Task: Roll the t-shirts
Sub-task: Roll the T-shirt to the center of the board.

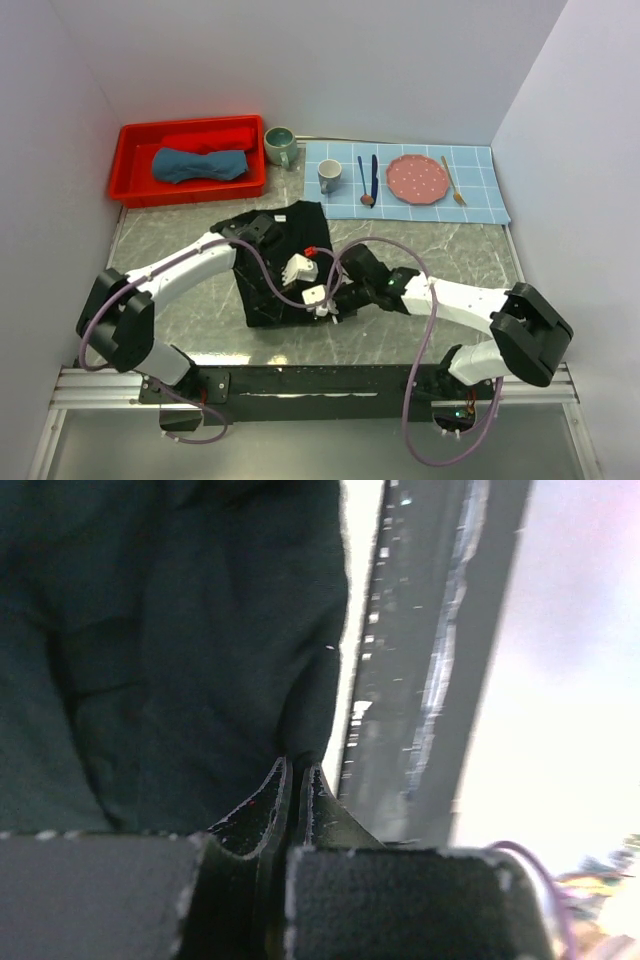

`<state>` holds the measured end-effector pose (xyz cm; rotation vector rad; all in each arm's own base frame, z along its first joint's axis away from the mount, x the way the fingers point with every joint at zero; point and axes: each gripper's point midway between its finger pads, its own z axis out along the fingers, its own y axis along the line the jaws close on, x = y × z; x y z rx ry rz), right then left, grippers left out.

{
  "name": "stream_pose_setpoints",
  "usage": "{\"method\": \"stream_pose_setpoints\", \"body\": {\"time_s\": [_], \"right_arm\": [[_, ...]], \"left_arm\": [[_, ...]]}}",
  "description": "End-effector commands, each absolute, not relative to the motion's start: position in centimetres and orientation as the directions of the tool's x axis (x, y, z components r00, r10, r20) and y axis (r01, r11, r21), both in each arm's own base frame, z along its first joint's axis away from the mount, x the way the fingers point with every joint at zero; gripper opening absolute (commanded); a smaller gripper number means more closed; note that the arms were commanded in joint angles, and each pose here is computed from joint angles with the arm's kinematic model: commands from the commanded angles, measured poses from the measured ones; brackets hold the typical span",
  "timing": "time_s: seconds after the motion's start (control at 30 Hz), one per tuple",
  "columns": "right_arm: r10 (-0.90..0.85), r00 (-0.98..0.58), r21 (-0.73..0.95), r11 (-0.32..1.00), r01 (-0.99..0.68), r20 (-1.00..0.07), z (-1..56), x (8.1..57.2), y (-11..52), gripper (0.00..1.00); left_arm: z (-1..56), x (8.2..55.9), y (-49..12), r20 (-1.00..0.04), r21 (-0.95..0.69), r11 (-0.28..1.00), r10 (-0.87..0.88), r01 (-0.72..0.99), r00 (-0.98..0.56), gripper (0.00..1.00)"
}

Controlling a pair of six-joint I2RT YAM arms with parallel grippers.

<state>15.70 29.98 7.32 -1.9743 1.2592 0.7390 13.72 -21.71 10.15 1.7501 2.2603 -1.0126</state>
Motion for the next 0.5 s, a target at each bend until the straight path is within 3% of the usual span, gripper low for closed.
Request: {"method": "stream_pose_setpoints", "body": {"time_s": [0.0,0.1,0.47], "right_arm": [[-0.576,0.196,0.048,-0.38,-0.924,-0.794,8.4,11.9,29.1,0.0],[-0.613,0.07,0.186,-0.344,-0.92,-0.787,9.1,12.3,29.2,0.0],[-0.724,-0.155,0.517,-0.31,-0.798,-0.672,9.1,15.3,29.7,0.0]], "left_arm": [[11.5,11.7,-22.1,-0.385,-0.601,0.147,0.808,0.786,-0.446,0.01],[11.4,11.9,-22.0,-0.339,-0.626,0.177,0.815,0.76,-0.469,0.01],[7.8,14.8,-19.9,-0.127,-0.748,0.338,0.772,0.571,-0.623,0.01]]}}
